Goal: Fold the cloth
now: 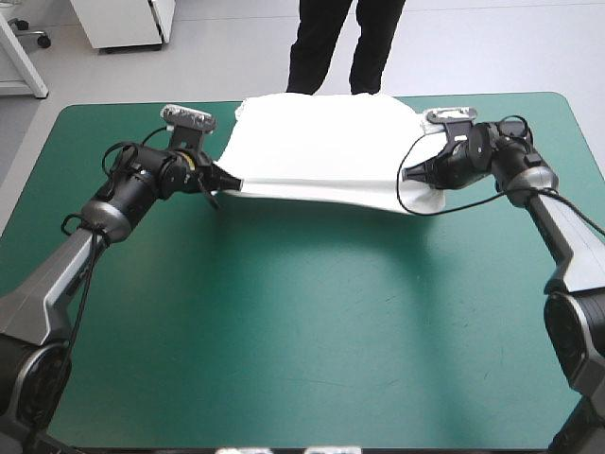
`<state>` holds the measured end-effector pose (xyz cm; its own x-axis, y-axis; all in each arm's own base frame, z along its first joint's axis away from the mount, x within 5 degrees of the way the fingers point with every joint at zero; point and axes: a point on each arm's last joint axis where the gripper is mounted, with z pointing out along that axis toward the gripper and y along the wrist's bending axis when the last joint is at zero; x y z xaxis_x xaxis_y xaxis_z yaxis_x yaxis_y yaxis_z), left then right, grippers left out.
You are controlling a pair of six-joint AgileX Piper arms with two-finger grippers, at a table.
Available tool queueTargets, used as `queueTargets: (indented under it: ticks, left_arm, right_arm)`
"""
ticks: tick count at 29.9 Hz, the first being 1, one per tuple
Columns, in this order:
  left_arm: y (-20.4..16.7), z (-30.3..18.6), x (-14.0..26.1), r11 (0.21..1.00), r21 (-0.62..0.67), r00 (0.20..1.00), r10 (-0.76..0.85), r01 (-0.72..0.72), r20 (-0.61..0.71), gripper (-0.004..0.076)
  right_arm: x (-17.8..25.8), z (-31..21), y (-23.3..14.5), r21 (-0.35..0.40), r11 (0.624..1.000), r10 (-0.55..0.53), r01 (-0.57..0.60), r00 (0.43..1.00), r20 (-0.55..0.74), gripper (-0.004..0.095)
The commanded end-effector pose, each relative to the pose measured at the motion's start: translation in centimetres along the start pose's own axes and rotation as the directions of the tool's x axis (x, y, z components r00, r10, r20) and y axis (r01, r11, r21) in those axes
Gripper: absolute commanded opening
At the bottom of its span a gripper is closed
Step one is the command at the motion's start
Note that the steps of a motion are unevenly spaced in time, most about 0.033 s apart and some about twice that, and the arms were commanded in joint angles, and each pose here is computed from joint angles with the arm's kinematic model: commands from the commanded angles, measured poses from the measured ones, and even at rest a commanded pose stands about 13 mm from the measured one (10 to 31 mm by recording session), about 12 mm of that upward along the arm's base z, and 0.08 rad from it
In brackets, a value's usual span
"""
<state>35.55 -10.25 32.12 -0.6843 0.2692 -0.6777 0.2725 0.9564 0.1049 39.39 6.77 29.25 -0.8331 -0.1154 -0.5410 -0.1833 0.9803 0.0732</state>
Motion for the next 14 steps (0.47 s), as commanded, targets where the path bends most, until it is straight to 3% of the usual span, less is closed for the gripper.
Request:
queueTargets:
  ticks: [1,6,14]
  left_arm:
    - [-0.4,-2.7,2.1,0.998,0.067,1.000,0.010,-0.008,-0.017,-0.0009]
    - [-1.5,-3.1,6.8,0.985,0.168,0.988,-0.015,0.041,-0.153,-0.0009]
    - [-2.2,-5.0,13.2,0.973,0.217,0.947,-0.009,0.083,-0.322,-0.0009]
  right_arm:
    - [2.1,-3.6,0.1,-0.009,1.000,-0.002,0.002,0.998,0.060,-0.0017]
    - [7.2,-5.3,0.5,-0.038,0.999,0.025,-0.025,1.000,-0.008,-0.0017]
    - [14.1,-7.2,0.9,-0.064,0.997,0.037,-0.049,0.982,-0.183,-0.0017]
